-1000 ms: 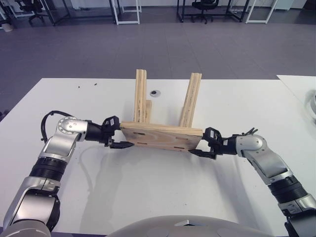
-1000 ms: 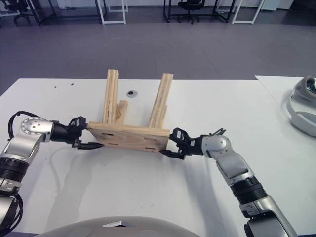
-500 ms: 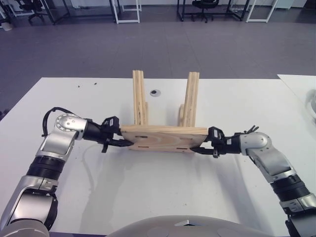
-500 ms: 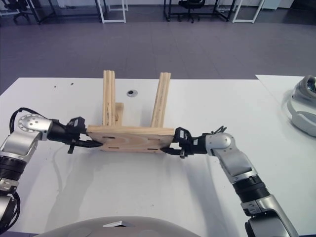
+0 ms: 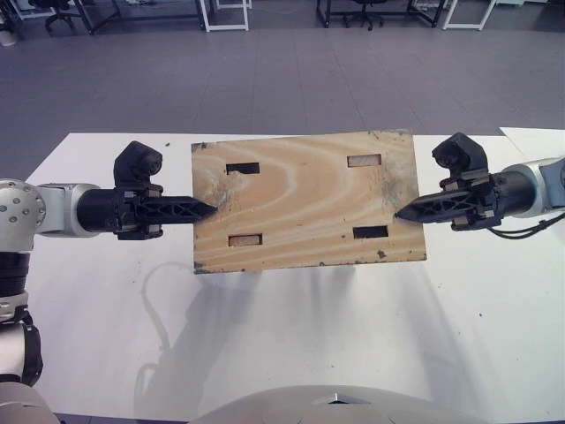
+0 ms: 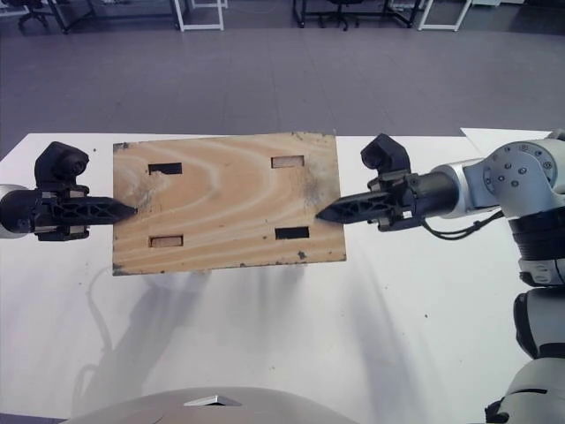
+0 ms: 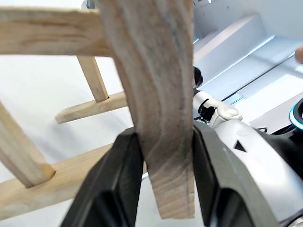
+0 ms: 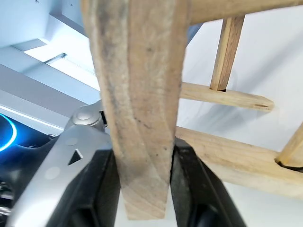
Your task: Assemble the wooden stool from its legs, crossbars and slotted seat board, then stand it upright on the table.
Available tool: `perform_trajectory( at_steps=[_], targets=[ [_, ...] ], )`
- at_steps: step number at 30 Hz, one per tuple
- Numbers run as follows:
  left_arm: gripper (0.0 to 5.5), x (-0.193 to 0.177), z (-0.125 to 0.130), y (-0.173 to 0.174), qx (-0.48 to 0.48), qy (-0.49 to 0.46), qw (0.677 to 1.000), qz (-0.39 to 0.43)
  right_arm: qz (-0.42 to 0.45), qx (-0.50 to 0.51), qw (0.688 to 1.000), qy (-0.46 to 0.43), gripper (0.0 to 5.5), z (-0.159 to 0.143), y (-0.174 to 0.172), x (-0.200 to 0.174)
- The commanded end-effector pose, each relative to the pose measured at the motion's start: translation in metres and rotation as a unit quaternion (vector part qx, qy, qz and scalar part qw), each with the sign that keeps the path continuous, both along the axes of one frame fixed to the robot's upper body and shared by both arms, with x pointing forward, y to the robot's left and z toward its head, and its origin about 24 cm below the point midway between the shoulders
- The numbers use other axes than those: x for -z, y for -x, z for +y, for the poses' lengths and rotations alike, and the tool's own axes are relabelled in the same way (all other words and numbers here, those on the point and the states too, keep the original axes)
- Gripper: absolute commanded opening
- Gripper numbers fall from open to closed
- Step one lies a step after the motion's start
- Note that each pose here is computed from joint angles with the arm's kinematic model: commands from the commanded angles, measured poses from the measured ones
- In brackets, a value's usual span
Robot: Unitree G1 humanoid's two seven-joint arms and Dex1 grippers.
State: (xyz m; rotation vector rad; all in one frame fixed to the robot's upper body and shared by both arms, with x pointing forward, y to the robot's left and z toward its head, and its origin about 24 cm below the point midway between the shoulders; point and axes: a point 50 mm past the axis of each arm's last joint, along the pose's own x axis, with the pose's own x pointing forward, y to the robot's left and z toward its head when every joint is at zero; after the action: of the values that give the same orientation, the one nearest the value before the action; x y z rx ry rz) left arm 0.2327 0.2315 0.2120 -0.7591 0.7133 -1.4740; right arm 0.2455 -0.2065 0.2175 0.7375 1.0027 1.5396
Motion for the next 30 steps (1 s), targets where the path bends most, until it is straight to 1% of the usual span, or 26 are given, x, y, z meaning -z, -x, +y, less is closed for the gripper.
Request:
perform_trajectory(
  at_steps=[1,4,7,10,12,13,14,16,18,20,22,23,24,25,26,27,28,29,30],
  targets=[
    [1.35,-0.027,0.0,0.011,0.009,0.079,0.996,0.034,0.159,-0.071,0.978,-0.118,1.34,-0.006,0.03,-0.028],
    [1.35,-0.018,-0.002,0.012,0.016,0.061,0.996,0.066,0.19,-0.058,0.973,-0.113,1.34,-0.009,0.03,-0.022],
    [1.35,0.0,-0.001,0.017,0.013,0.042,0.993,0.112,0.217,-0.035,0.969,-0.111,1.35,-0.01,0.019,-0.014],
    [1.35,0.012,-0.005,0.013,-0.011,0.035,0.993,0.116,0.232,0.006,0.971,-0.063,1.35,-0.008,0.008,0.009],
    [1.35,0.017,-0.004,0.007,-0.038,0.024,0.992,0.115,0.231,0.047,0.971,-0.038,1.93,-0.011,0.0,0.025],
    [1.73,0.019,-0.003,0.004,-0.054,0.019,0.992,0.115,0.229,0.064,0.971,-0.029,2.12,-0.013,-0.001,0.03],
    [1.82,0.021,0.0,0.0,-0.076,0.013,0.99,0.116,0.226,0.079,0.971,-0.023,2.24,-0.016,-0.002,0.035],
    [2.23,0.023,0.005,-0.007,-0.118,0.001,0.986,0.116,0.217,0.106,0.97,-0.023,2.63,-0.022,-0.004,0.037],
    [2.5,0.023,0.004,-0.012,-0.145,-0.02,0.984,0.102,0.202,0.132,0.97,-0.03,2.93,-0.027,-0.007,0.038],
    [2.93,0.019,0.007,-0.018,-0.177,-0.025,0.98,0.09,0.182,0.166,0.969,-0.033,3.37,-0.033,-0.008,0.041],
    [3.35,0.021,0.027,-0.013,-0.212,-0.046,0.971,0.106,0.15,0.219,0.964,-0.033,3.84,-0.044,-0.007,0.045],
    [3.61,0.022,0.048,-0.007,-0.246,-0.059,0.961,0.113,0.117,0.273,0.954,-0.046,4.12,-0.052,-0.013,0.044],
    [3.75,0.019,0.071,-0.005,-0.299,-0.064,0.947,0.103,0.066,0.345,0.935,-0.054,4.27,-0.06,-0.019,0.044],
    [3.91,0.015,0.093,-0.007,-0.358,-0.068,0.928,0.073,0.015,0.441,0.896,-0.044,4.36,-0.073,-0.024,0.049],
    [4.05,0.013,0.109,-0.01,-0.407,-0.08,0.909,0.036,-0.032,0.524,0.851,-0.016,4.36,-0.086,-0.026,0.057],
    [4.05,0.021,0.122,-0.02,-0.468,-0.13,0.874,-0.029,-0.086,0.599,0.794,0.057,4.36,-0.099,-0.026,0.075],
    [4.05,0.037,0.132,-0.028,-0.521,-0.201,0.823,-0.103,-0.145,0.645,0.737,0.142,4.36,-0.108,-0.022,0.1],
    [4.05,0.055,0.133,-0.03,-0.543,-0.266,0.778,-0.17,-0.191,0.666,0.692,0.202,4.36,-0.109,-0.018,0.119],
    [4.05,0.077,0.129,-0.029,-0.555,-0.317,0.736,-0.223,-0.237,0.671,0.657,0.248,4.36,-0.105,-0.017,0.135]
  ],
)
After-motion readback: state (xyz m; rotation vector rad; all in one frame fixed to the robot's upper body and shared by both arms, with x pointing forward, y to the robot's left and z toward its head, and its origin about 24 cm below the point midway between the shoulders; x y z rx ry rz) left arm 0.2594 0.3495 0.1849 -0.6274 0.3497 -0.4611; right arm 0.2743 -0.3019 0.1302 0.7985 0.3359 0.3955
